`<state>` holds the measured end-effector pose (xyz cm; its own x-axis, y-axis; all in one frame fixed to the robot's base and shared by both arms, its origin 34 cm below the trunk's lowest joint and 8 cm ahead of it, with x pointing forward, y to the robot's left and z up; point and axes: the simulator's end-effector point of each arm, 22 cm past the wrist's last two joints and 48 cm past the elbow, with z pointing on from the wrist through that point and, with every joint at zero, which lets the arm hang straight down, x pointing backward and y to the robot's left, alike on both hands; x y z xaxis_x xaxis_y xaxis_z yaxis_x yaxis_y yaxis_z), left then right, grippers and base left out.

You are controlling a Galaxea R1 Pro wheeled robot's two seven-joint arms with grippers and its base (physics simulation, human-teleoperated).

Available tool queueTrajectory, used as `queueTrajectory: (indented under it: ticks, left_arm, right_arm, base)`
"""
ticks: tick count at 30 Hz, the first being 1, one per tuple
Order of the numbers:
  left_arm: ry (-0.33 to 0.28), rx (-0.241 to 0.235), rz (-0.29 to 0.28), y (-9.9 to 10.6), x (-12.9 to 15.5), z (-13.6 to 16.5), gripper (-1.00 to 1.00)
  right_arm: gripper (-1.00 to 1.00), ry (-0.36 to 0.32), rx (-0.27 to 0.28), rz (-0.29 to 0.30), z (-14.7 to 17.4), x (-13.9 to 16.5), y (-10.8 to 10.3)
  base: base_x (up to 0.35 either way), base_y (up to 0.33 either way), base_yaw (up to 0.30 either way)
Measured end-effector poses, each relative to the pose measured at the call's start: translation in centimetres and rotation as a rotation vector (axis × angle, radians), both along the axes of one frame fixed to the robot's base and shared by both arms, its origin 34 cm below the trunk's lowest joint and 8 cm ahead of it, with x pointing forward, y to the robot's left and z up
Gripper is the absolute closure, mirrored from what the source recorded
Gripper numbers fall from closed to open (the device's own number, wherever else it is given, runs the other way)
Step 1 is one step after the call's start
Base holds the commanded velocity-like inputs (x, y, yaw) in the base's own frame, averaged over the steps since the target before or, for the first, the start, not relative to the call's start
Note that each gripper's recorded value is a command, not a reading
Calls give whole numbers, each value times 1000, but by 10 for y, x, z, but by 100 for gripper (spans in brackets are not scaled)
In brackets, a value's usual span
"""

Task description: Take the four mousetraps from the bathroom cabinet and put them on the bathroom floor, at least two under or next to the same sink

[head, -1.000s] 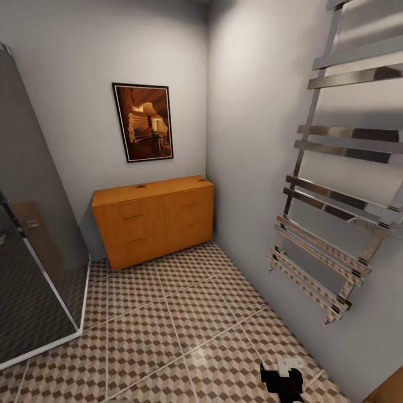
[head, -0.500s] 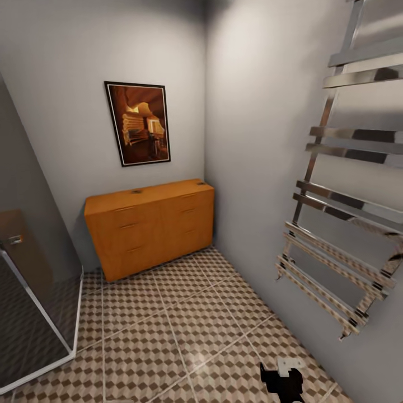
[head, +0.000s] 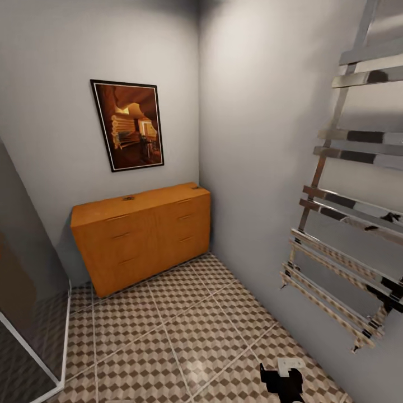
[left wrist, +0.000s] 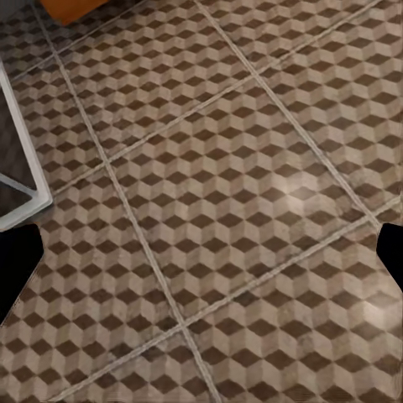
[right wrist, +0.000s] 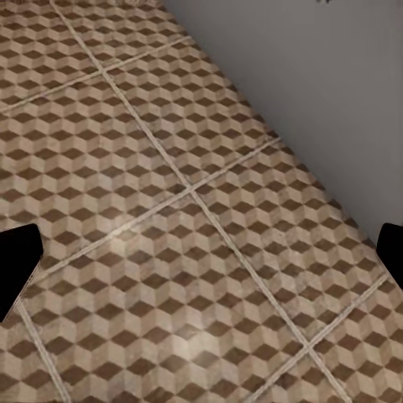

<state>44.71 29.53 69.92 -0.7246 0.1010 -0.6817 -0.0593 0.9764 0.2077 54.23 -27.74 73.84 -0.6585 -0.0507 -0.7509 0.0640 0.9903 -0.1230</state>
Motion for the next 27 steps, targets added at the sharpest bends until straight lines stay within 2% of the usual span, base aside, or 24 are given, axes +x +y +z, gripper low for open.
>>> queueTrajectory:
  ticks: [12,27]
  left_arm:
    - [-5,0,0,0,2,2,-100]
    - [-14,0,1,0,4,5,-100]
  right_arm:
    - [-100,-5,0,0,2,1,0]
    - [-100,-14,0,0,6,4,0]
  base:
    - [238,208,-120]
    - [179,231,-126]
